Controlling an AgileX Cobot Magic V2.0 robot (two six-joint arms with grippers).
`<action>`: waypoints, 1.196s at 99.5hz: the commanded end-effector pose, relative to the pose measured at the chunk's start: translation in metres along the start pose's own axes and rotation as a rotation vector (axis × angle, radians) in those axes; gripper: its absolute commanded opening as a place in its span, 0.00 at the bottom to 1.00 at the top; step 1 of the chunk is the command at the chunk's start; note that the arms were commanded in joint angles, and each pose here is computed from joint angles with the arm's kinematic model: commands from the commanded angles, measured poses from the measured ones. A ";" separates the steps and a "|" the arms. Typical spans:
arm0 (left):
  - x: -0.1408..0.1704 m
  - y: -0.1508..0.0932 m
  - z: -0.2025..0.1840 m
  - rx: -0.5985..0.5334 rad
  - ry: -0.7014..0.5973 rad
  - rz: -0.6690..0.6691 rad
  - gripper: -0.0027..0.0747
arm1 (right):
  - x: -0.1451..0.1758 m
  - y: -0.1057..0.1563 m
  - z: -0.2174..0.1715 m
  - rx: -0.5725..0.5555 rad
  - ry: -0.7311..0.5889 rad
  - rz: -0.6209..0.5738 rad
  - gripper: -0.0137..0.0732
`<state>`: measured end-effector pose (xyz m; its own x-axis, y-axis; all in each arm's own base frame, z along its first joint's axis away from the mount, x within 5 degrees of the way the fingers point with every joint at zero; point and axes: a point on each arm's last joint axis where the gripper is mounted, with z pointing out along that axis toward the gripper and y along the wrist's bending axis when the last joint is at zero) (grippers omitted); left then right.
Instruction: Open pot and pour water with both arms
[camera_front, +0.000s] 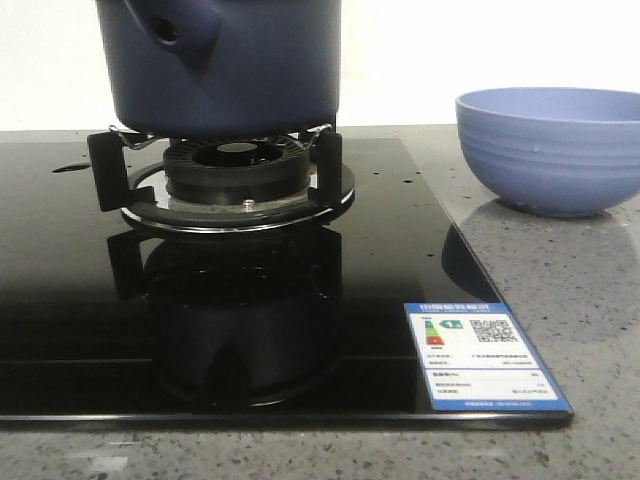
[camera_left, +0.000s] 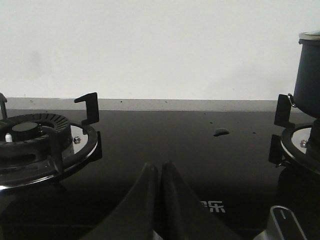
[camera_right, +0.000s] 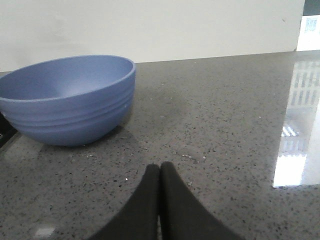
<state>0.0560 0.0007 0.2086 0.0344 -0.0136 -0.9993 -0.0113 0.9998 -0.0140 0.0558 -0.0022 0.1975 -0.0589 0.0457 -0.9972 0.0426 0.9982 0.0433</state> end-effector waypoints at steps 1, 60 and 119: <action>0.003 0.000 -0.001 0.004 -0.067 -0.016 0.01 | 0.000 0.000 0.000 -0.003 -0.069 -0.008 0.09; 0.003 0.000 -0.001 0.004 -0.067 -0.016 0.01 | 0.000 0.000 0.000 -0.003 -0.069 -0.008 0.09; 0.003 0.000 -0.001 0.005 -0.069 -0.016 0.01 | -0.002 0.000 0.000 -0.004 -0.093 -0.008 0.09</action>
<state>0.0560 0.0007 0.2086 0.0344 -0.0136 -0.9993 -0.0113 0.9998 -0.0140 0.0558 -0.0022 0.1981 -0.0520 0.0455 -0.9976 0.0424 0.9982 0.0433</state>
